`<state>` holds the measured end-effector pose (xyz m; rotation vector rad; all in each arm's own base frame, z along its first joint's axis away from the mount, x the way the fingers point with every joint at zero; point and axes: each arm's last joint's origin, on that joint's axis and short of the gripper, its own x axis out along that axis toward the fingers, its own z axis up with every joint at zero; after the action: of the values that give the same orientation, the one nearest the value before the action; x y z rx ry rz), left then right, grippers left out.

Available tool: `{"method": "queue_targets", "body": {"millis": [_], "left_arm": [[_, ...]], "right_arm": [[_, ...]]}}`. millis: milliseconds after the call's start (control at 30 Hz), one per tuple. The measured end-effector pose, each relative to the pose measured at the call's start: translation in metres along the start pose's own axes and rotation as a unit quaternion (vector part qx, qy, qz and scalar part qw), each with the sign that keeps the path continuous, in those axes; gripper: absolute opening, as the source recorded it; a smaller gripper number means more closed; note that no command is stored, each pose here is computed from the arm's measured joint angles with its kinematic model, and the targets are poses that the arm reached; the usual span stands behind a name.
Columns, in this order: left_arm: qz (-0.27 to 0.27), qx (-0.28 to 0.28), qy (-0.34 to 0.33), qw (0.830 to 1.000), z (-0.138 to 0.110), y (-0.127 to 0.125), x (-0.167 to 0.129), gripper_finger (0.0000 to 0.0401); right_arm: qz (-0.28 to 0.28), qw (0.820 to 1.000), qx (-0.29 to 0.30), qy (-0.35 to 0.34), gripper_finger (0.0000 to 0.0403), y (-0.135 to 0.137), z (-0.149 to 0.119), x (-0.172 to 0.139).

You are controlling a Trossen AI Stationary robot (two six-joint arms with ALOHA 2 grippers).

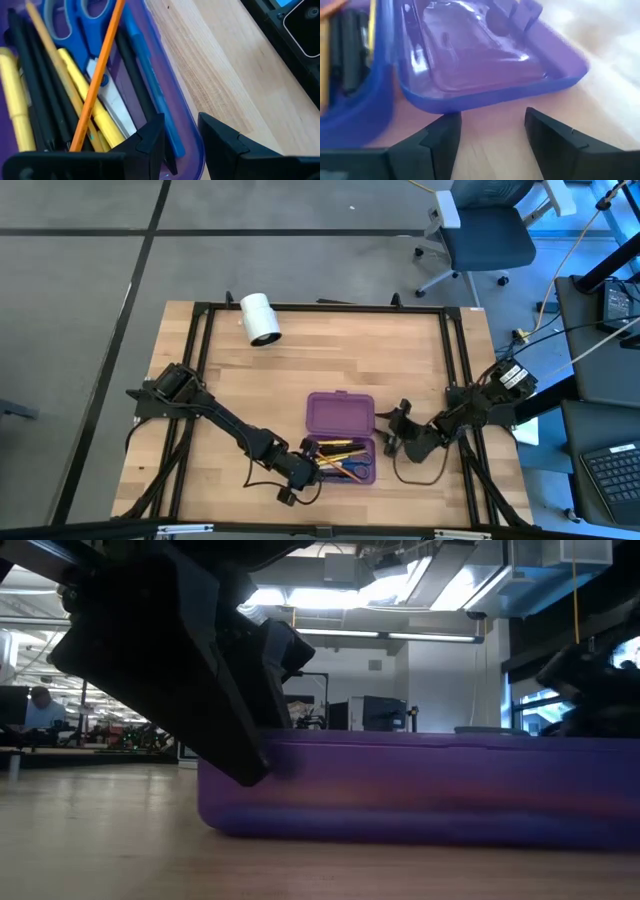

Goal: Pick & place school supplies into a supply box
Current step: Close the purple supply box

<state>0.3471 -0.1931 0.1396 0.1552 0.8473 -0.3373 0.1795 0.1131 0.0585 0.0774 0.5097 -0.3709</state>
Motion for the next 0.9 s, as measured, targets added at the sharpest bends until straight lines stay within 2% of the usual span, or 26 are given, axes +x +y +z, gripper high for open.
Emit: {"method": "queue_targets", "body": {"millis": [133, 333, 533, 767, 900], "left_arm": [[0.0, 0.005, 0.0, 1.0, 0.0, 0.0, 0.0, 0.0112], [-0.005, 0.024, 0.01, 1.0, -0.003, 0.0, 0.002, 0.0112], [-0.004, 0.048, 0.036, 0.998, -0.01, 0.0, 0.007, 0.0111], [-0.006, 0.061, 0.034, 0.998, -0.01, 0.0, 0.008, 0.0112], [-0.006, 0.062, 0.033, 0.998, -0.009, 0.0, 0.008, 0.0111]], "right_arm": [[0.002, 1.0, 0.014, 0.014, 0.0225, -0.004, 0.004, 0.007], [0.012, 0.999, -0.032, 0.005, 0.0225, -0.005, 0.01, 0.012], [0.018, 0.999, -0.046, 0.003, 0.0225, -0.006, 0.013, 0.014], [0.016, 0.995, -0.099, -0.003, 0.0225, -0.006, 0.014, 0.015], [0.014, 0.999, -0.05, 0.003, 0.0225, -0.01, 0.016, 0.02]]}}
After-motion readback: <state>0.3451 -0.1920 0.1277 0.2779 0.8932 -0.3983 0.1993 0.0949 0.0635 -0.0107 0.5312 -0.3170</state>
